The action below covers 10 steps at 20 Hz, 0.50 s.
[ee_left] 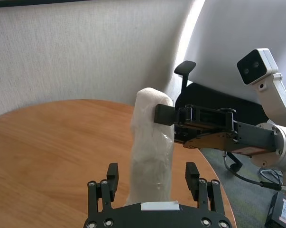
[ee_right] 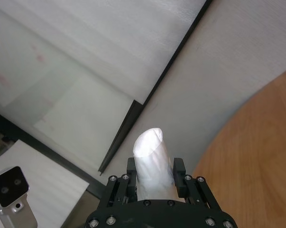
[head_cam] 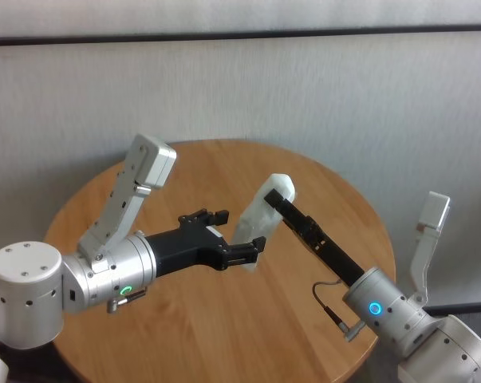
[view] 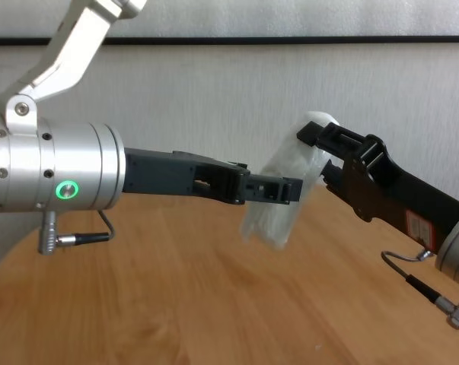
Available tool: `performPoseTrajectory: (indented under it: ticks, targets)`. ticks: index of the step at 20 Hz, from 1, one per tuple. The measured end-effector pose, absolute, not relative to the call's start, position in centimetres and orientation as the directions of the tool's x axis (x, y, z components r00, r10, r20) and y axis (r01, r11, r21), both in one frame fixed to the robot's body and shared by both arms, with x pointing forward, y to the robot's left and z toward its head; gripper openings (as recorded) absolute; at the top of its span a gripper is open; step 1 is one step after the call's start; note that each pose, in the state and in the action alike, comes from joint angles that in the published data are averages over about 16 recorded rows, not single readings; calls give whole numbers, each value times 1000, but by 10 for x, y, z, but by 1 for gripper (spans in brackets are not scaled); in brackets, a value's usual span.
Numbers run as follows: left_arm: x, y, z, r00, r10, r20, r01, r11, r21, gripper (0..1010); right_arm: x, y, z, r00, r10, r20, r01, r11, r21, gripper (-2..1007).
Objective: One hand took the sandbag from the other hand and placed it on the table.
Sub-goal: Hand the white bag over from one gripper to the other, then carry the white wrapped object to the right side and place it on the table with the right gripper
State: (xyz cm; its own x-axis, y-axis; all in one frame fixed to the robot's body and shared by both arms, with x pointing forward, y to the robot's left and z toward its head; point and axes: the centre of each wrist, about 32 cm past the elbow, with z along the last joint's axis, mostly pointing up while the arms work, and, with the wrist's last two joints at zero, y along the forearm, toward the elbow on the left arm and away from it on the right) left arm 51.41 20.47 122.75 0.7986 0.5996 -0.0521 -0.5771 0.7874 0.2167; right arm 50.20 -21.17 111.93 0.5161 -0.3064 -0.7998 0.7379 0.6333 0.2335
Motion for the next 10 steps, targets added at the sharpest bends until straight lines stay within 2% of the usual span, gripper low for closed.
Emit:
performPoseTrajectory:
  ticks: [5,10]
  targets:
    - [514,205,1227,799,599,-52,-577,788,217,961,502,-213,1121,513,-328,-793,747,626,224,461]
    - [514,205,1227,799,599,-52,-577,788,217,997,502,-220,1124,511,-391,-765,761,620,191,461]
